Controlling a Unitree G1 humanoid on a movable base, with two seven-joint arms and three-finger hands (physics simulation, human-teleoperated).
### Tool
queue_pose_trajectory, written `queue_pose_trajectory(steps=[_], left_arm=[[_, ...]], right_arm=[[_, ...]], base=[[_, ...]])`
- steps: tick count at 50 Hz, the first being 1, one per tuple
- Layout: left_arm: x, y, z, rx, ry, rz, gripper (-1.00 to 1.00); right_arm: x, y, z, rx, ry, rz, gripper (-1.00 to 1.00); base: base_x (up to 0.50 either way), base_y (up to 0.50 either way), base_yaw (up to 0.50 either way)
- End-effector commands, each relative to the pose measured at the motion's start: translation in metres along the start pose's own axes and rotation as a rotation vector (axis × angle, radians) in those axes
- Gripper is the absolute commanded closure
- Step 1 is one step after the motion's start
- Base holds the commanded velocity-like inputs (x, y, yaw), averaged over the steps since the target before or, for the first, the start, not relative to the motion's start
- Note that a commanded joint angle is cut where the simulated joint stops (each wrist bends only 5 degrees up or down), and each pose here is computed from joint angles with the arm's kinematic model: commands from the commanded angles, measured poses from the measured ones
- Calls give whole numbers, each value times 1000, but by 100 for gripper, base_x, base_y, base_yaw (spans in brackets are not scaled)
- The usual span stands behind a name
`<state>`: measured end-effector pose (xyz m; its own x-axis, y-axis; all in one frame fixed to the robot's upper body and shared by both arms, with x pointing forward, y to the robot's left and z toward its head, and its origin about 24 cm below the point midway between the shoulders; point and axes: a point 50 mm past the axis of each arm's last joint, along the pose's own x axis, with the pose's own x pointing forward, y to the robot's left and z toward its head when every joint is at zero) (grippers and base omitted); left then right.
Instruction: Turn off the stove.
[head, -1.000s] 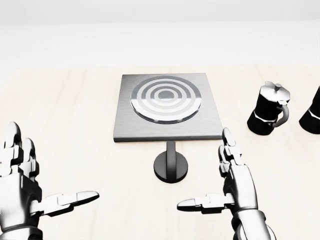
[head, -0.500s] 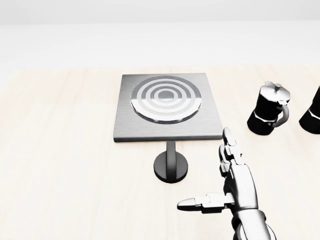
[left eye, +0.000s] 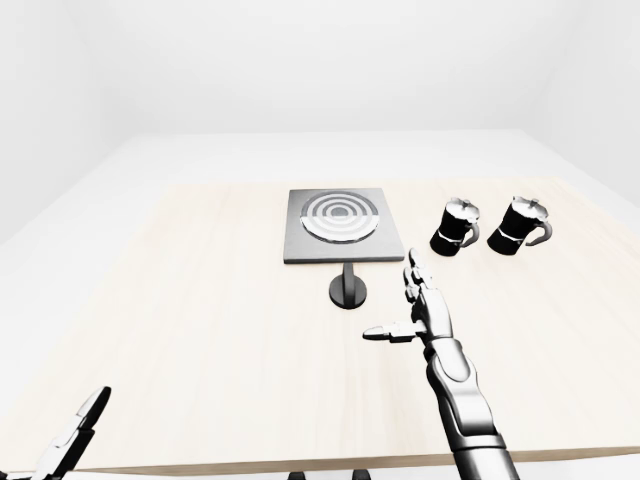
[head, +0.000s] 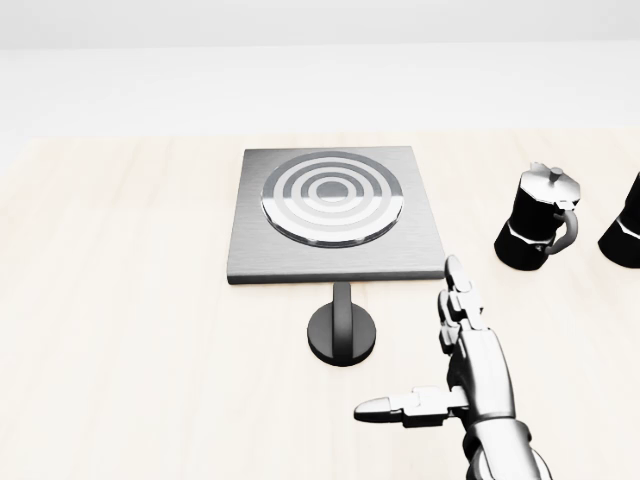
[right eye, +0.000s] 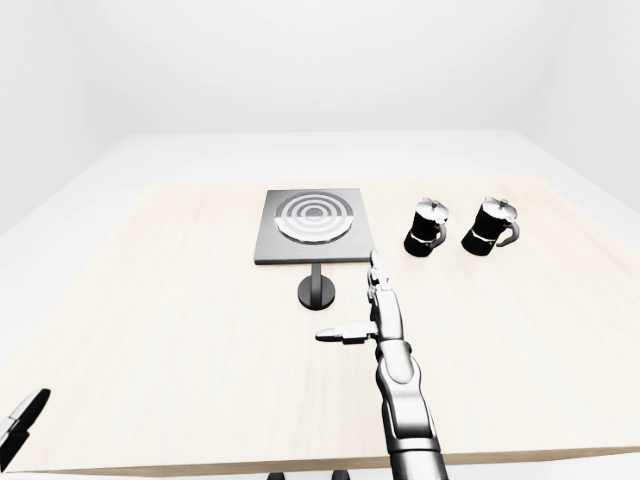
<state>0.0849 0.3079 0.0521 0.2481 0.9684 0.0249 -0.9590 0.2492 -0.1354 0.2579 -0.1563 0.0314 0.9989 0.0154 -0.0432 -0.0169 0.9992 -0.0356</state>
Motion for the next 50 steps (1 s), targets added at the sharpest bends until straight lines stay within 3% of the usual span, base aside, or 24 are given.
queue_pose_trajectory(steps=[1, 9, 14, 20, 25, 39, 50], left_arm=[[2, 3, -4, 1, 16, 28, -100], [2, 3, -4, 2, 17, 28, -100], [-10, 13, -13, -42, 96, -43, -100], [-2, 10, -6, -30, 46, 17, -100], [-1, 10, -11, -17, 64, 30, -100], [-2, 11, -8, -4, 47, 34, -100], [-3, 11, -8, -10, 50, 29, -100]], right_arm=[[0, 0, 0, -3, 3, 1, -100], [0, 0, 0, -3, 3, 1, -100], [-1, 3, -1, -20, 1, 20, -100], [-1, 6, -3, -9, 16, 41, -100], [0, 6, -3, -13, 18, 43, -100], [-3, 9, -2, -30, 17, 46, -100], [-6, 24, 25, -13, -56, 87, -100]], base=[[0, 0, 0], [0, 0, 0], [0, 0, 0], [0, 0, 0], [0, 0, 0], [0, 0, 0], [0, 0, 0]])
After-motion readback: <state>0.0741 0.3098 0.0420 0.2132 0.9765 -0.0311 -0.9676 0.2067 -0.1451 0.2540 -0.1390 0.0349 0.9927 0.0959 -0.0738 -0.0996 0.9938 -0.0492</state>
